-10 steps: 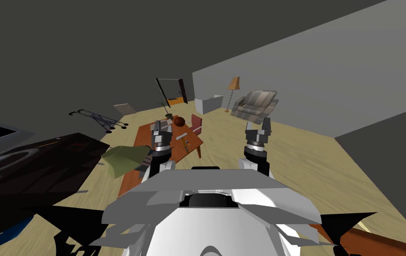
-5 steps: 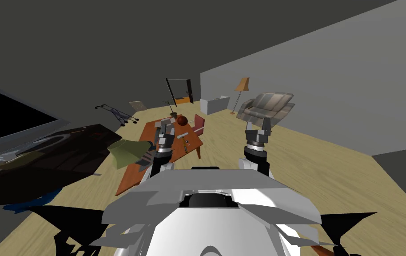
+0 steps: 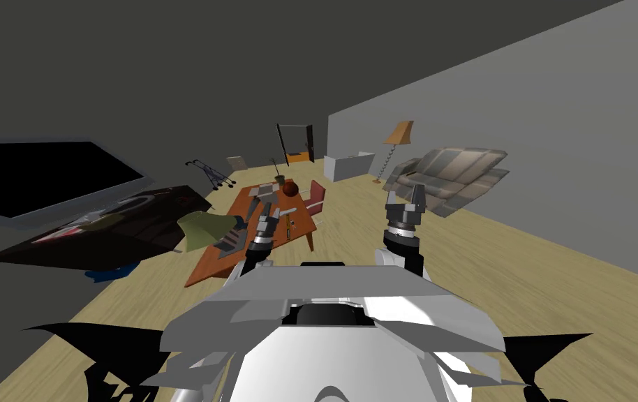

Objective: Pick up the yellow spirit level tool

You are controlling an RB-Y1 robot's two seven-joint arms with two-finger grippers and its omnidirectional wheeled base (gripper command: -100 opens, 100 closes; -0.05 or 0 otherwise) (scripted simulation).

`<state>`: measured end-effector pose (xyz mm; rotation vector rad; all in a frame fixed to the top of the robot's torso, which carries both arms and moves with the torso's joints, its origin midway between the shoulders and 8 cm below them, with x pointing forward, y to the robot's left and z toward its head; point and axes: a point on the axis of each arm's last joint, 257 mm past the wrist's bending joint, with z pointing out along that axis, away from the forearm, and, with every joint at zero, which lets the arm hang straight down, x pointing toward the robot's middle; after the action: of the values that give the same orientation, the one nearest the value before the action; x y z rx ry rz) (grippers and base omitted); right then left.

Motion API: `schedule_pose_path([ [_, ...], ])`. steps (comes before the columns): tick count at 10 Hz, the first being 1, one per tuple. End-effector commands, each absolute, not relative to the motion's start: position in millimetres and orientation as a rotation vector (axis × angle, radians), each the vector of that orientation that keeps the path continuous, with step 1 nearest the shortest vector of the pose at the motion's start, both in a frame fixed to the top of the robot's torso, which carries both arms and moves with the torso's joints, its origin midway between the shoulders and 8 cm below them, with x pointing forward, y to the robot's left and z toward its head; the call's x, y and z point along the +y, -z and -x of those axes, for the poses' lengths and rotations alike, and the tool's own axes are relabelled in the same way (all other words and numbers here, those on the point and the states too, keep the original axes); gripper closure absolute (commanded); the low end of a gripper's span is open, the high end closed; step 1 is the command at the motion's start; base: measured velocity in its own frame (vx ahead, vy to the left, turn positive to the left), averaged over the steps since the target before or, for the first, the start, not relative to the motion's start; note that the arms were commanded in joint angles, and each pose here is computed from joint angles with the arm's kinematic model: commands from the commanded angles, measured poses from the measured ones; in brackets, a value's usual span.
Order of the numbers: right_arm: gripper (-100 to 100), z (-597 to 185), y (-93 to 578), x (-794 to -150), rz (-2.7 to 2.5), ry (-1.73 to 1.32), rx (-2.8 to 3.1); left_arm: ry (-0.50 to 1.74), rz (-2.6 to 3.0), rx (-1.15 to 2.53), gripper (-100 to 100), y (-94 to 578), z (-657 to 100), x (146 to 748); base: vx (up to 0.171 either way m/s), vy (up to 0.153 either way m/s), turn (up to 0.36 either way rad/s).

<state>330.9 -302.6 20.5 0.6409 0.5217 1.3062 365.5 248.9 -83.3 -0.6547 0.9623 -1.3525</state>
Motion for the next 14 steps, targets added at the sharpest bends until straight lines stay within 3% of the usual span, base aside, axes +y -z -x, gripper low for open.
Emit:
schedule_pose_path([
  [1,0,-330.9,-20.5,-302.6,-0.641,-1.306,0.522,1.346,0.662,0.996,-100,98.2,-364.7,248.5,0.078,-0.176,0.129],
  [14,0,-330.9,-20.6,-302.6,-0.641,-1.306,0.522,1.243,0.704,1.398,-100,257.9,-340.8,246.2,0.046,-0.135,0.162],
])
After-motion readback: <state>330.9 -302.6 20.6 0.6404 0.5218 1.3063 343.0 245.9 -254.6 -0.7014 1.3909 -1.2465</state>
